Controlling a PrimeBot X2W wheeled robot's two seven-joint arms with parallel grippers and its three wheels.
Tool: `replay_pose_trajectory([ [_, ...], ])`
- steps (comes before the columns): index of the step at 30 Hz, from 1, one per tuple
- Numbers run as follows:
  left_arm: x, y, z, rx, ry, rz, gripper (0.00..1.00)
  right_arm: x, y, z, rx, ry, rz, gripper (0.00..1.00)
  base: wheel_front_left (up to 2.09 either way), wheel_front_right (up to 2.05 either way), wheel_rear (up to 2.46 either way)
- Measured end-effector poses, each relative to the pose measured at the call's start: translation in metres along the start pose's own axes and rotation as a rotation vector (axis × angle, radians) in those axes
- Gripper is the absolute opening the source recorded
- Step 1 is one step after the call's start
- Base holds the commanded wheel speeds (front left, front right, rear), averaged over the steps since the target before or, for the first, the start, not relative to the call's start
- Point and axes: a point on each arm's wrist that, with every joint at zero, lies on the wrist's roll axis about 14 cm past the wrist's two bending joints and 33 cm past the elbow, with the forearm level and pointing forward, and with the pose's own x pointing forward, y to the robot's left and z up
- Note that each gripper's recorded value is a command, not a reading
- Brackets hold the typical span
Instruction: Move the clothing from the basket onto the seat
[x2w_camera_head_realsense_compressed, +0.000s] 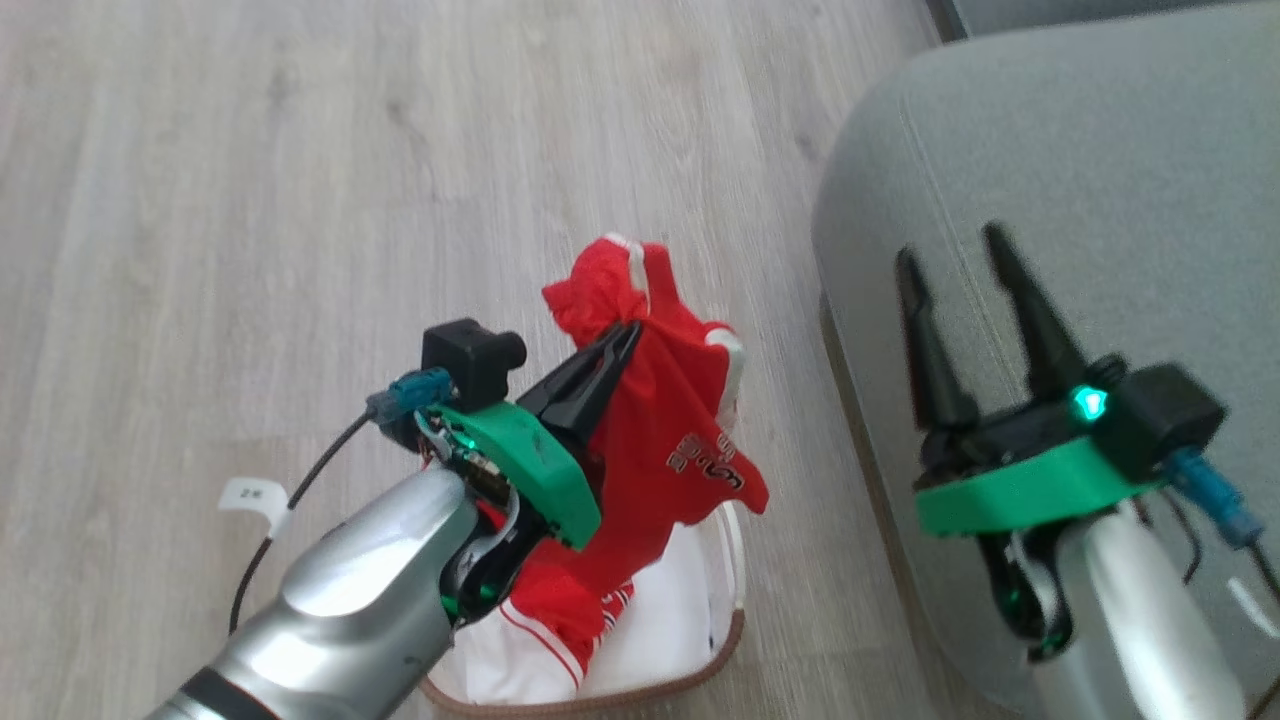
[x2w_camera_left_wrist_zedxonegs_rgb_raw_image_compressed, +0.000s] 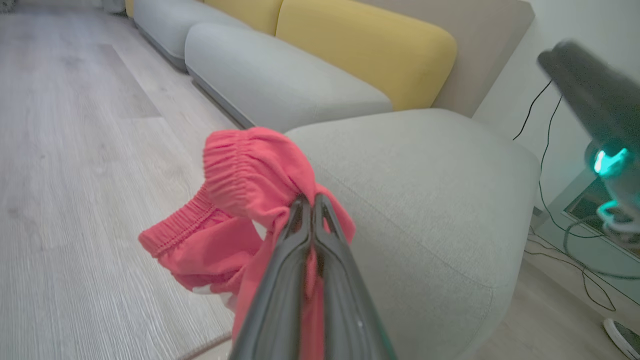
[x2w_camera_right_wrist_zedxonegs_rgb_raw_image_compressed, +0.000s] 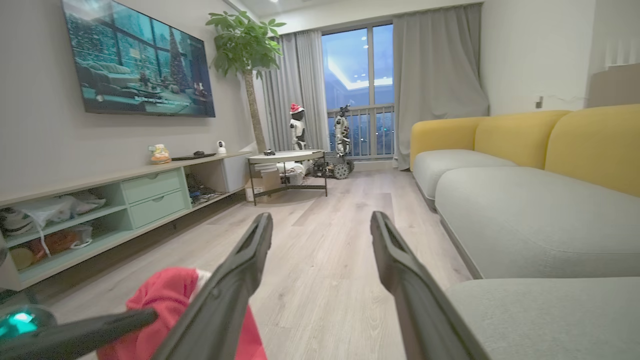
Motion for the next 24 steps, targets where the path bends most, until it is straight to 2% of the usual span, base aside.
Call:
replay_pose_trajectory([
  [8,-0.011,-0.019,0.066,0.070,-0.147,-0.008,0.00,-0.019,0.029,-0.007,0.053,0.038,0.063,1.00,0.00,0.00,0.00],
  [15,-0.004,-0.024,0.123,0.135,-0.251,-0.020,0.00,-0.024,0.046,-0.015,0.078,0.066,0.109,1.00,0.00,0.00,0.00],
  [24,0.002,-0.023,0.125,0.127,-0.252,-0.024,0.00,-0.027,0.058,-0.027,0.096,0.105,0.154,1.00,0.00,0.00,0.00],
])
